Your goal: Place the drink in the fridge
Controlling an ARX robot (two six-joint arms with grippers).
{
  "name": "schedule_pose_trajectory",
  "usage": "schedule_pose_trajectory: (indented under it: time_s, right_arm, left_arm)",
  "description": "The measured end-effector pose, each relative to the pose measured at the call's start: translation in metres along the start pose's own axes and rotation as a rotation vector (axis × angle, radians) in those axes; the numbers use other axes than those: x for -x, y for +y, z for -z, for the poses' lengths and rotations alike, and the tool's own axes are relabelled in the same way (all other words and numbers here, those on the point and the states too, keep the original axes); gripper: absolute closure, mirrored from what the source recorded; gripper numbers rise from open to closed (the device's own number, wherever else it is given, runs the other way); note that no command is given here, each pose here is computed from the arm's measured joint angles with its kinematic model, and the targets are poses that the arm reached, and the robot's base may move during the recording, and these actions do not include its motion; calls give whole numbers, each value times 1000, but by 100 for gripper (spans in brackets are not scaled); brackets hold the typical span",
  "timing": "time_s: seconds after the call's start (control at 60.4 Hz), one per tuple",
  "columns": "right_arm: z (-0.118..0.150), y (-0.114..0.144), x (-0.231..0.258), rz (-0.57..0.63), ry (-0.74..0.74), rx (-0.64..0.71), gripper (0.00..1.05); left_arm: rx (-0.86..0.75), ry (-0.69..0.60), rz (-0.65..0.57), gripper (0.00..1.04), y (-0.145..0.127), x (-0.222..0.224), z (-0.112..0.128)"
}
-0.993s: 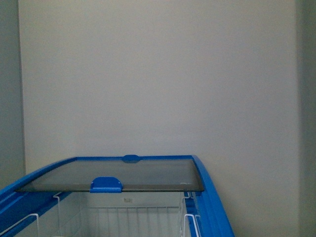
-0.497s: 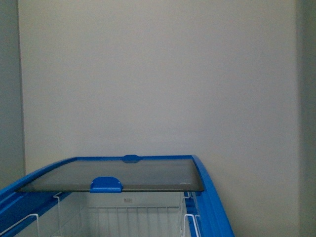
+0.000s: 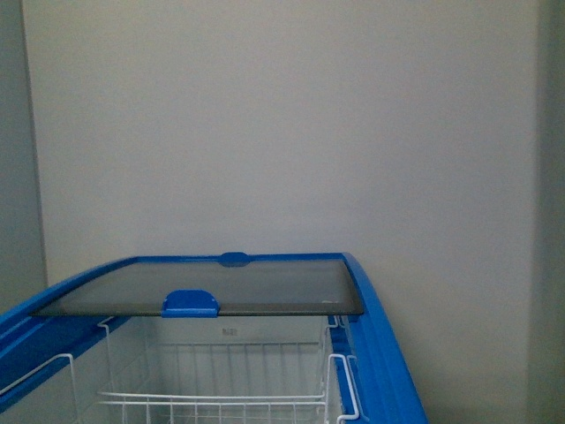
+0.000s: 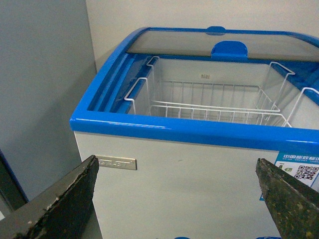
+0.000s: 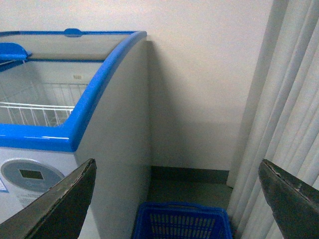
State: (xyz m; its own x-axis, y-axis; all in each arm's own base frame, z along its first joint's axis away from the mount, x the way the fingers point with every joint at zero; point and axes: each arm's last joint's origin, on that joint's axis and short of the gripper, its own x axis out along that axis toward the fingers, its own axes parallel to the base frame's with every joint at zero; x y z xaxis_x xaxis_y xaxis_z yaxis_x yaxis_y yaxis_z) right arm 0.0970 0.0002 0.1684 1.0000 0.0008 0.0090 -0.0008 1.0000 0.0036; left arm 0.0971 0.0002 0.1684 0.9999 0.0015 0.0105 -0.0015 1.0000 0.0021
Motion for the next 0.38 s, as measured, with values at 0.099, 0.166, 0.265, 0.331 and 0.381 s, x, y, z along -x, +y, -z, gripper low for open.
schedule_pose_trajectory:
  time_s: [0.099, 0.166, 0.265, 0.331, 0.381]
  right_arm:
    - [0, 0, 0, 0, 0, 0, 7]
    - [0, 0, 0, 0, 0, 0, 7]
    - [0, 0, 0, 0, 0, 0, 7]
    - [0, 0, 0, 0, 0, 0, 7]
    - [0, 0, 0, 0, 0, 0, 7]
  left_arm:
    - [0, 0, 0, 8, 0, 0, 0]
    - [0, 0, 0, 8, 0, 0, 0]
    - [0, 0, 0, 8, 0, 0, 0]
    - [0, 0, 0, 8, 0, 0, 0]
    - [0, 0, 0, 8, 0, 0, 0]
